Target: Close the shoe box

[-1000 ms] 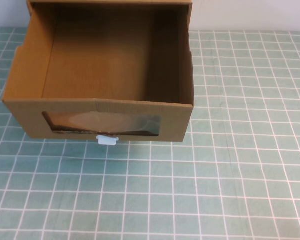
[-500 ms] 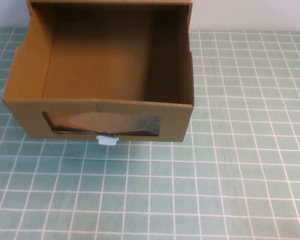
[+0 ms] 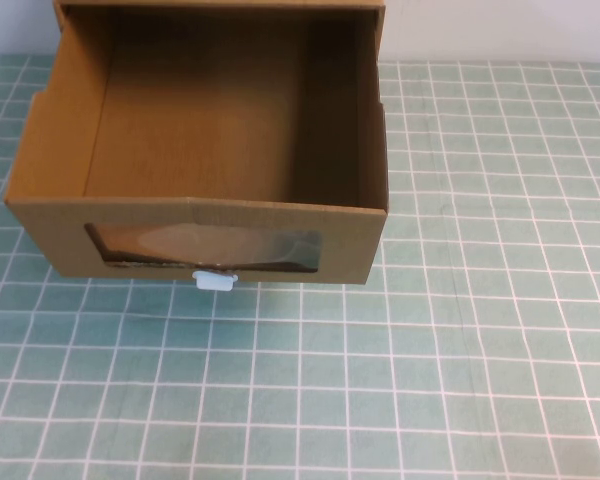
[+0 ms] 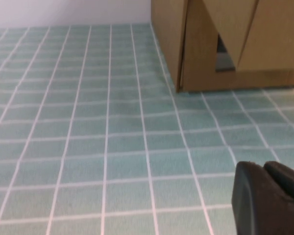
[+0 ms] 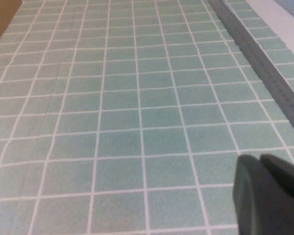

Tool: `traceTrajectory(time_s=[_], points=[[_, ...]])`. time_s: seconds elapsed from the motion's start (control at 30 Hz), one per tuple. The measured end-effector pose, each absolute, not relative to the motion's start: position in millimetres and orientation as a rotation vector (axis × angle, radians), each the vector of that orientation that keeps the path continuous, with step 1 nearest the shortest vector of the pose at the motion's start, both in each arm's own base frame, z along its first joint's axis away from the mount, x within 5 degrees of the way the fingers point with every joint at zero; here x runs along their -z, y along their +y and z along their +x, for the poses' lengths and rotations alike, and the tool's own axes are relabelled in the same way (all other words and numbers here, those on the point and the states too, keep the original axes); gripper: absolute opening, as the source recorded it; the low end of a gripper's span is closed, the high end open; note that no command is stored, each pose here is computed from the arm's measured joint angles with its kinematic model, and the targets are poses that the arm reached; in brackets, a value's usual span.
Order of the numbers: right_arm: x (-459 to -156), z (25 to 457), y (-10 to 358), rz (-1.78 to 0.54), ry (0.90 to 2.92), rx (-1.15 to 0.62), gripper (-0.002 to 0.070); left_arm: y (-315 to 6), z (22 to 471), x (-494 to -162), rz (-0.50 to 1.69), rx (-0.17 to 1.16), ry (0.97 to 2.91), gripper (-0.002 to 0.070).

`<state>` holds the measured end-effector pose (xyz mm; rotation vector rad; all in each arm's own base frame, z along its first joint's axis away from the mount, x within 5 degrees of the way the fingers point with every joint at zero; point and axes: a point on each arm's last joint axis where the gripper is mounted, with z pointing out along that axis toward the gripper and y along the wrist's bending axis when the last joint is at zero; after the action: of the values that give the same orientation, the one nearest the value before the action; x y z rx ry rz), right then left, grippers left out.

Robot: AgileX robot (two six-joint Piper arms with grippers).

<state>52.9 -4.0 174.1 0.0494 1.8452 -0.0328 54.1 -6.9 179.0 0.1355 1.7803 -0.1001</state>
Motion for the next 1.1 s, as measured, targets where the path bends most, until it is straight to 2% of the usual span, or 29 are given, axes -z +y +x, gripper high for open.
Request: traceTrajectory(time_s=[0.13, 0.3, 0.5, 0.67, 0.77, 1.1], points=[[-177, 54, -4, 0.045, 1.804, 0.029, -0.0014, -7, 55, -182, 0.136, 0.105, 1.743, -0.0005], [-191, 56, -2, 0.029, 1.653, 0.016, -0.0014, -8, 55, -188, 0.136, 0.114, 1.68, -0.0005], [-213, 55, 0, 0.005, 1.405, -0.004, -0.0014, -10, 55, -207, 0.136, 0.141, 1.47, -0.0005], [-239, 47, 3, -0.025, 1.106, -0.026, -0.0014, -11, 51, -227, 0.135, 0.167, 1.245, -0.0005], [-248, 41, 5, -0.035, 0.986, -0.035, -0.0014, -12, 49, -232, 0.132, 0.177, 1.185, -0.0005], [-258, 34, 6, -0.049, 0.845, -0.044, -0.0014, -12, 47, -237, 0.133, 0.181, 1.13, -0.0005]])
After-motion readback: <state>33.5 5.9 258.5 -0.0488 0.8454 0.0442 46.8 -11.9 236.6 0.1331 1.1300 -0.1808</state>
